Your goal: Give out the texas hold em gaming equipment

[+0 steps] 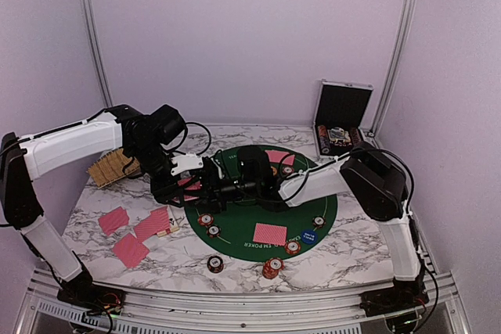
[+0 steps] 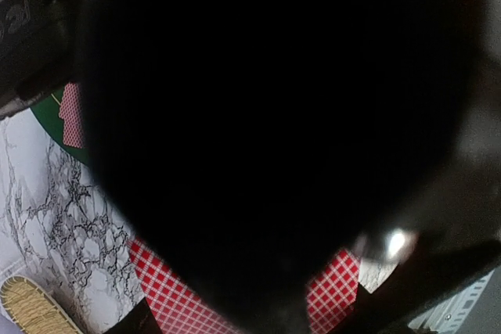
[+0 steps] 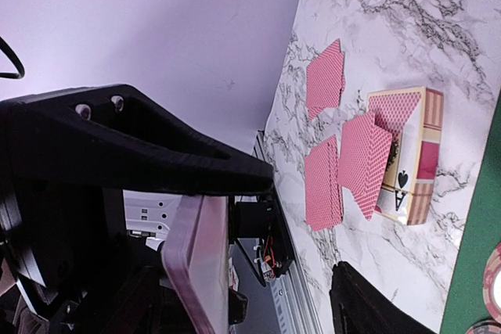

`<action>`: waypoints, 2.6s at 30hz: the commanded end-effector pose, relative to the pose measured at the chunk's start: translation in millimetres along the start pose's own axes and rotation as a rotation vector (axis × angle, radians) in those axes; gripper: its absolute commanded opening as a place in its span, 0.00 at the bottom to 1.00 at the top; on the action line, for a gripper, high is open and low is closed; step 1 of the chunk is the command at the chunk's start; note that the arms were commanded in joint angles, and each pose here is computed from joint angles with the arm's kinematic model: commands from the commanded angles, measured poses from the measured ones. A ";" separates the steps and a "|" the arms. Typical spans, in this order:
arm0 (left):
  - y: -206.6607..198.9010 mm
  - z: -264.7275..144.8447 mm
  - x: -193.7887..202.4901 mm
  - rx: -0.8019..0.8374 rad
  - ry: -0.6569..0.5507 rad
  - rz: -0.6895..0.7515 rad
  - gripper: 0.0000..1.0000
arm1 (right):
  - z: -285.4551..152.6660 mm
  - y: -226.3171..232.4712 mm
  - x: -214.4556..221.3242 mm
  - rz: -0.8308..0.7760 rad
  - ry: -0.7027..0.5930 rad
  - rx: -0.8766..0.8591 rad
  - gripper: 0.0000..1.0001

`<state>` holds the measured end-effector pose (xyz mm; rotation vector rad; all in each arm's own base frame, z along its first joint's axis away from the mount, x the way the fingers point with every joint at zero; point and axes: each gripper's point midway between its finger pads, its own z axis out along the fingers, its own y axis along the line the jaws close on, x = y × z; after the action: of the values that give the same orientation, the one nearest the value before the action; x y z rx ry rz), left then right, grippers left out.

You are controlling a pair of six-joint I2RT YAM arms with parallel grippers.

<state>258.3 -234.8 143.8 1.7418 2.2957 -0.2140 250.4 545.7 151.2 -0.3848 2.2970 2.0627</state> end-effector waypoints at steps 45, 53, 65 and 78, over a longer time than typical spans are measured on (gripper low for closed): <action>-3.9 -6.3 0.1 0.019 -0.006 -0.004 0.65 | -47.0 -3.6 -37.2 0.082 -0.229 0.039 0.30; -4.5 -4.9 2.4 0.018 0.002 -0.003 0.65 | -57.4 10.9 -35.9 0.048 -0.227 0.018 0.33; -4.8 -2.9 4.2 0.021 0.009 -0.005 0.64 | -75.3 28.5 -37.6 0.040 -0.250 -0.020 0.11; -4.2 -3.3 4.6 0.016 0.011 -0.003 0.64 | -144.5 6.7 -11.2 0.074 -0.299 0.069 0.00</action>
<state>259.7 -236.0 144.1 1.7388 2.2937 -0.2191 286.1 425.7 180.8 0.0314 2.2187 1.9419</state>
